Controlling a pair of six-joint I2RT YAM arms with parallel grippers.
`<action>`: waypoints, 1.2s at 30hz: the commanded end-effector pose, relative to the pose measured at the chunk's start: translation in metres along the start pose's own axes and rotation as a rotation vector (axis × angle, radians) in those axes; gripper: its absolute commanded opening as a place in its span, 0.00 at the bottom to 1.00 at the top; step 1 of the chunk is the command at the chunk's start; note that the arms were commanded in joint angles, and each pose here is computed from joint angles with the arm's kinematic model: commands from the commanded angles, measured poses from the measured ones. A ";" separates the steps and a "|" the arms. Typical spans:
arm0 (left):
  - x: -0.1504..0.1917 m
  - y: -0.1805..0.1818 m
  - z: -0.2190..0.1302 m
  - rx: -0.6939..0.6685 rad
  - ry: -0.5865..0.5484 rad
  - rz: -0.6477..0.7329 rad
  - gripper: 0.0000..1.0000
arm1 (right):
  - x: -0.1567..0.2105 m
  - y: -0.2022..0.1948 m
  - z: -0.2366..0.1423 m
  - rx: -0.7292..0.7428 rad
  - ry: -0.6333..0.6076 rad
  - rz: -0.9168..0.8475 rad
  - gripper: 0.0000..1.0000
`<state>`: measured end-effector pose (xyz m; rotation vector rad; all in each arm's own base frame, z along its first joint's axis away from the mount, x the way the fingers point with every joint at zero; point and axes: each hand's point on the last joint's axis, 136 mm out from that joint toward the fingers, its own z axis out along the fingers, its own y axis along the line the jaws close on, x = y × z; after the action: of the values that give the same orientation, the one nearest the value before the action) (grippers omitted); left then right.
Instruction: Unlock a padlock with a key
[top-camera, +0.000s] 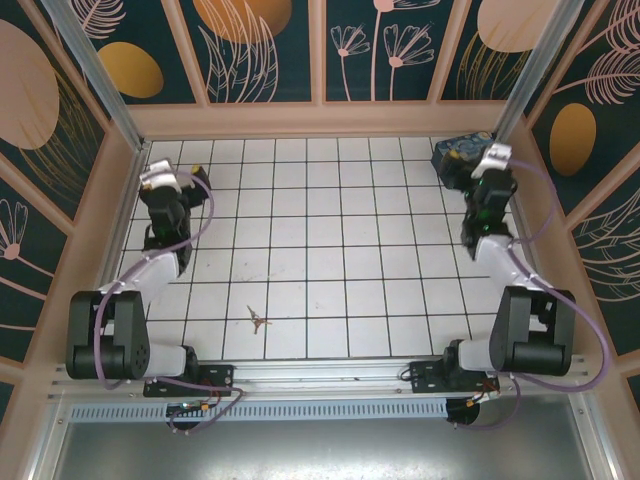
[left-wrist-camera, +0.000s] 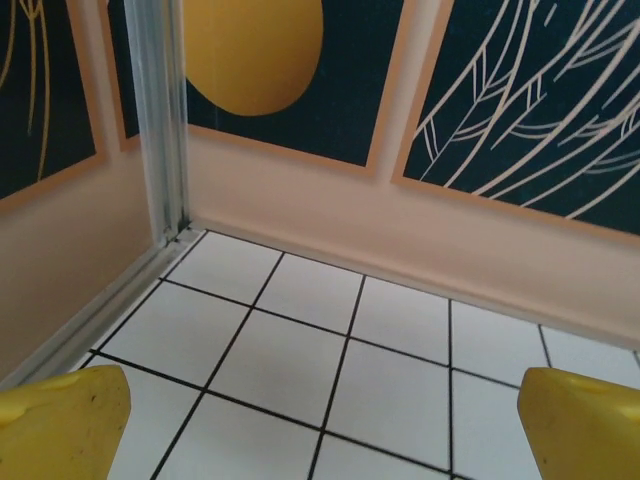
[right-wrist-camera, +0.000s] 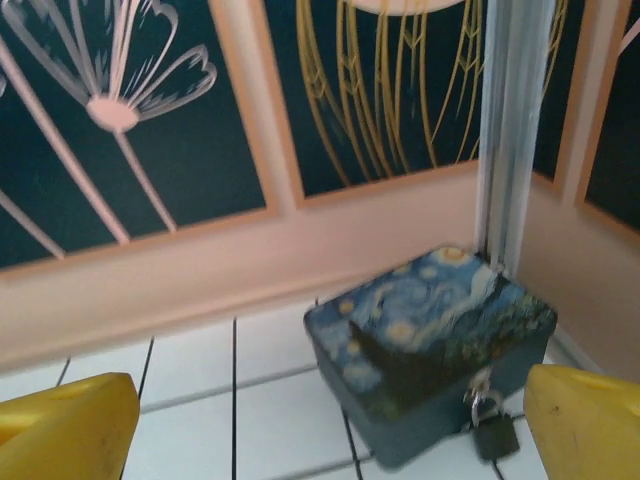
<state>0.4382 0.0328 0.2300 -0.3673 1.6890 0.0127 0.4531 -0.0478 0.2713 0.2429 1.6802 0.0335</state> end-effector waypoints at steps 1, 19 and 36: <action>0.038 0.009 0.005 -0.067 0.239 -0.073 0.99 | 0.040 -0.026 0.020 0.041 0.269 0.092 0.99; 0.133 -0.170 -0.107 0.370 0.611 0.069 0.99 | 0.046 -0.153 0.136 0.300 0.388 0.179 0.99; 0.150 -0.233 -0.123 0.535 0.651 0.143 0.99 | 0.091 -0.133 0.215 0.248 0.488 0.193 0.99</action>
<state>0.3577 -0.2389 0.1477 0.1428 2.2832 -0.4745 0.6353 -0.1885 0.1425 0.5949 2.1059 0.0162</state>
